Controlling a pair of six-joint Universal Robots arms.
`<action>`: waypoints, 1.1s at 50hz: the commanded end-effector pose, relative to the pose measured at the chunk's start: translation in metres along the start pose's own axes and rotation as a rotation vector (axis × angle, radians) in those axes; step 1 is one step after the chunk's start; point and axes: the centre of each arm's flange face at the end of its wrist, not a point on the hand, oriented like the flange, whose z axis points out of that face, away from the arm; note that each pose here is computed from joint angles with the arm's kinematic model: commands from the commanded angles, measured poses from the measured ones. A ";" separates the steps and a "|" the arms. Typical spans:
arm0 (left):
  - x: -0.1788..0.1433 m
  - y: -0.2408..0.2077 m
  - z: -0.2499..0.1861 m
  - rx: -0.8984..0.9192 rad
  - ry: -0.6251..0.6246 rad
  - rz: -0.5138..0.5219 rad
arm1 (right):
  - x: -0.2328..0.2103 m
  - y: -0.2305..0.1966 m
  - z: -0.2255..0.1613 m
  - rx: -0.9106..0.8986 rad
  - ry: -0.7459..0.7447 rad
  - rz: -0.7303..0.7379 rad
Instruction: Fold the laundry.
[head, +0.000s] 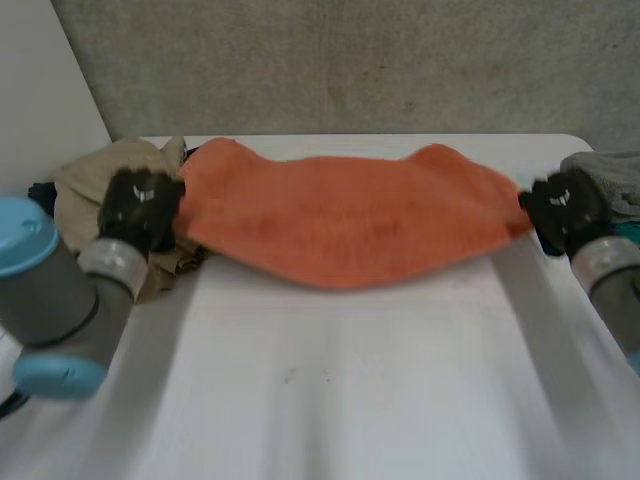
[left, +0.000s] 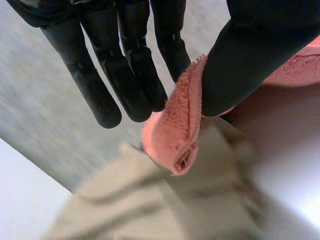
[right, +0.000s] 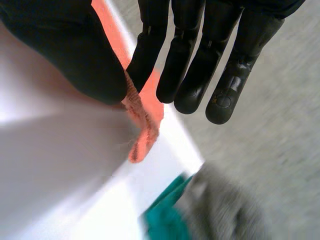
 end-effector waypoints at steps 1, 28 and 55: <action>0.008 0.013 -0.082 -0.277 0.156 0.065 | 0.027 0.008 -0.062 -0.279 -0.156 0.066; 0.018 0.003 -0.070 -0.302 0.238 0.204 | 0.019 0.002 -0.063 -0.290 -0.281 -0.068; -0.030 -0.107 -0.015 0.054 0.024 -0.067 | -0.067 -0.063 -0.091 -0.148 -0.471 0.778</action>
